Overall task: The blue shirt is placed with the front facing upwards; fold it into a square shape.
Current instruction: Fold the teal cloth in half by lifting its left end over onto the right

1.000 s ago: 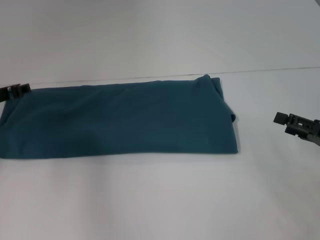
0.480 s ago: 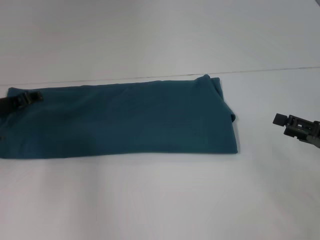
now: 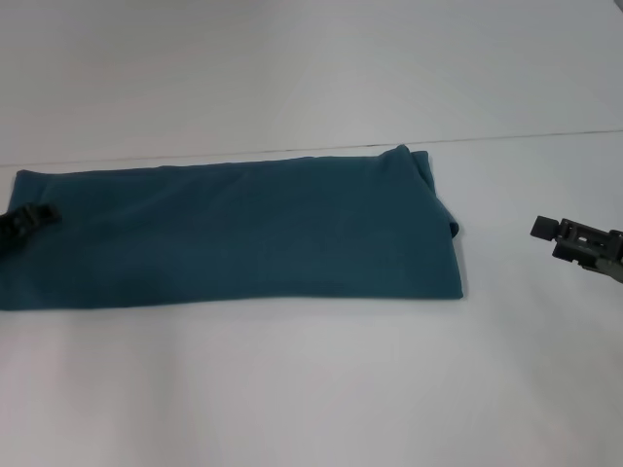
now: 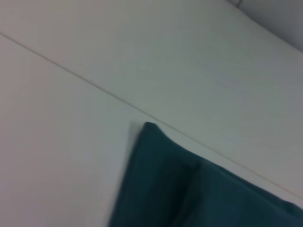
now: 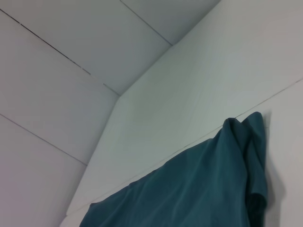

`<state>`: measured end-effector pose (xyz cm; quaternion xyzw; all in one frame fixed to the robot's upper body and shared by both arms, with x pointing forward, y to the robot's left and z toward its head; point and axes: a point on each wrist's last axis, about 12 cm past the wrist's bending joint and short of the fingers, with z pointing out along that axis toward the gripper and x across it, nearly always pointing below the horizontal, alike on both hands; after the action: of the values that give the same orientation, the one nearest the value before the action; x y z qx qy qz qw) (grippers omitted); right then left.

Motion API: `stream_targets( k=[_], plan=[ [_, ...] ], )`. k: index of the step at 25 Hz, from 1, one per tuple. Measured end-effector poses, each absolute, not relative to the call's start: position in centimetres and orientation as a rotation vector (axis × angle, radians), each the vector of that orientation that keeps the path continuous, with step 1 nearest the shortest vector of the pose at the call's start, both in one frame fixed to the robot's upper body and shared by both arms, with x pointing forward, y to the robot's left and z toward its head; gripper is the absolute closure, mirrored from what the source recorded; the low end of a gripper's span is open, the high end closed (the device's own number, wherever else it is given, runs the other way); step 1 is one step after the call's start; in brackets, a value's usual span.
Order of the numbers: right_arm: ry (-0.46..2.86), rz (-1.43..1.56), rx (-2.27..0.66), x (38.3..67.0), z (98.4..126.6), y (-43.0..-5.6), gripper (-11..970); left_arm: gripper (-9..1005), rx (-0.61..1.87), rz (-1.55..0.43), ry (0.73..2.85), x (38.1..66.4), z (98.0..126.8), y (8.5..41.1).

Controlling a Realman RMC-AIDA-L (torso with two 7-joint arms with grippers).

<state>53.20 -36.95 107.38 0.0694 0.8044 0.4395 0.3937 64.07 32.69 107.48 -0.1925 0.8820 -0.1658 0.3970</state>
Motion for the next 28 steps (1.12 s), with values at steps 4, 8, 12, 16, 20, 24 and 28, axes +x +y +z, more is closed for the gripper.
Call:
stream_targets(
  k=[4, 8, 12, 16, 20, 24, 28],
  plan=[
    [2.046, 1.109, 0.179, 53.3, 107.2, -36.8, 10, 365, -0.467, -0.357, 2.24, 64.2, 106.9, 32.5],
    [2.047, 1.106, 0.179, 53.3, 107.2, -36.7, 10, 365, -0.445, -0.354, 2.245, 64.3, 107.0, 32.3],
    [2.046, 1.104, 0.181, 53.3, 107.2, -36.8, 10, 365, -0.454, -0.38, 2.205, 64.5, 108.1, 32.8],
    [2.044, 1.103, 0.188, 53.2, 107.2, -37.0, 10, 365, -0.461, -0.431, 2.183, 64.5, 108.8, 32.7],
    [2.044, 1.103, 0.189, 53.2, 107.2, -36.9, 9, 365, -0.459, -0.43, 2.19, 64.9, 108.5, 31.8],
    [2.043, 1.102, 0.186, 53.3, 107.2, -36.9, 9, 365, -0.448, -0.333, 2.197, 65.0, 107.2, 31.2],
    [2.044, 1.102, 0.187, 53.2, 107.2, -36.9, 9, 365, -0.416, -0.233, 2.184, 64.8, 106.4, 31.0]
  ],
)
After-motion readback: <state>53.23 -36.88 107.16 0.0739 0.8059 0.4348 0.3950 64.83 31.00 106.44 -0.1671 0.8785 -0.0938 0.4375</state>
